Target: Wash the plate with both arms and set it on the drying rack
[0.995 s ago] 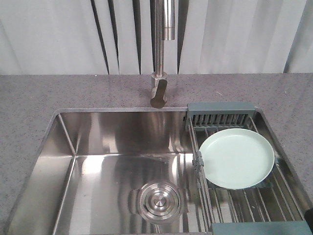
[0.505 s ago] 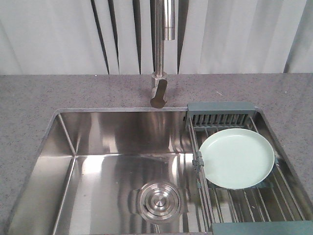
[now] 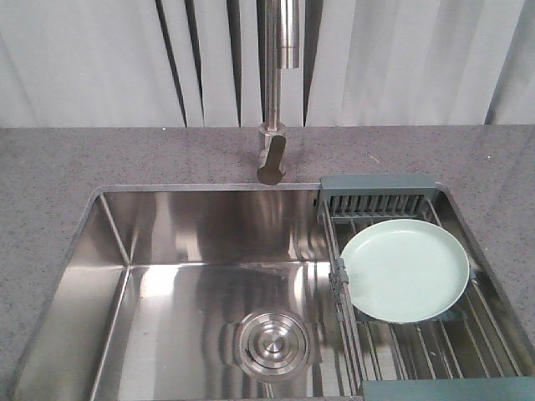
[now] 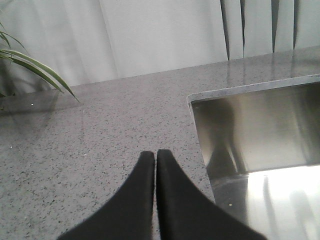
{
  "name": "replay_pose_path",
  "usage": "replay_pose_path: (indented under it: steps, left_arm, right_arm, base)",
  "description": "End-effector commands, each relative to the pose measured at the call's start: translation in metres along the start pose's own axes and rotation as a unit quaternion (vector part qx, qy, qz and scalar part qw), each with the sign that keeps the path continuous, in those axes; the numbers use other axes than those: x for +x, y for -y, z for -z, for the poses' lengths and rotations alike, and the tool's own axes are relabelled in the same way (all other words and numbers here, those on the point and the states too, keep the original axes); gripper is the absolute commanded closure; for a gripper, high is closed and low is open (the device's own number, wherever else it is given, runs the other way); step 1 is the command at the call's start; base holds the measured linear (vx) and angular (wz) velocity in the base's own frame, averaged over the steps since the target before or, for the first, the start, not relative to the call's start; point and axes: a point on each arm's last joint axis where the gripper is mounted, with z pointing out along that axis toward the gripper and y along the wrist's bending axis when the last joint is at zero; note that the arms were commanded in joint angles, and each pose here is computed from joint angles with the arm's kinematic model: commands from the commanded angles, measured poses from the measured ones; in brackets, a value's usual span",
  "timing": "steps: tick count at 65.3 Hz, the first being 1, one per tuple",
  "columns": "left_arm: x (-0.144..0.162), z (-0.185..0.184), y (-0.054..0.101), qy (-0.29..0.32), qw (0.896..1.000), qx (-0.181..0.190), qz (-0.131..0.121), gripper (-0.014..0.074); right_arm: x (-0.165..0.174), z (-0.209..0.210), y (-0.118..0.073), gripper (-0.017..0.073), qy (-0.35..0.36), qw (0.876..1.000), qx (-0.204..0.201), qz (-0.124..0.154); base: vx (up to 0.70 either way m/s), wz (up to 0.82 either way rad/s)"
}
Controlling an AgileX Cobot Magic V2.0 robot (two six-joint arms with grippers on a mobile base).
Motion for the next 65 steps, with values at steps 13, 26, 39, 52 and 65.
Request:
replay_pose_path:
  steps: [13,26,39,52,65]
  left_arm:
    - [-0.0003,0.0001,0.0005,0.032,0.999,0.0,0.004,0.06]
    - [-0.0003,0.0001,0.0005,0.032,0.999,0.0,0.004,0.06]
    - [-0.0003,0.0001,0.0005,0.032,0.999,0.0,0.004,0.06]
    - [-0.0003,0.0001,0.0005,0.032,0.999,0.0,0.004,0.06]
    - [-0.0003,0.0001,0.0005,0.032,0.999,0.0,0.004,0.06]
  right_arm:
    - [-0.0069,0.0006,-0.0005,0.0563,0.042,0.999,-0.002,-0.012]
    - [-0.0055,0.0005,-0.0003,0.0563,0.035,0.999,-0.001,-0.017]
    - [-0.0056,0.0005,-0.0003,0.0563,0.035,0.999,-0.001,-0.017]
    - [-0.0059,0.0005,-0.0003,0.0563,0.035,0.999,-0.001,-0.017]
    - [-0.0059,0.0005,-0.0003,0.0563,0.035,0.999,-0.001,-0.017]
  base:
    - [0.0,0.0]
    - [0.0,0.0]
    - [0.0,0.0]
    - [0.0,0.0]
    - [0.0,0.0]
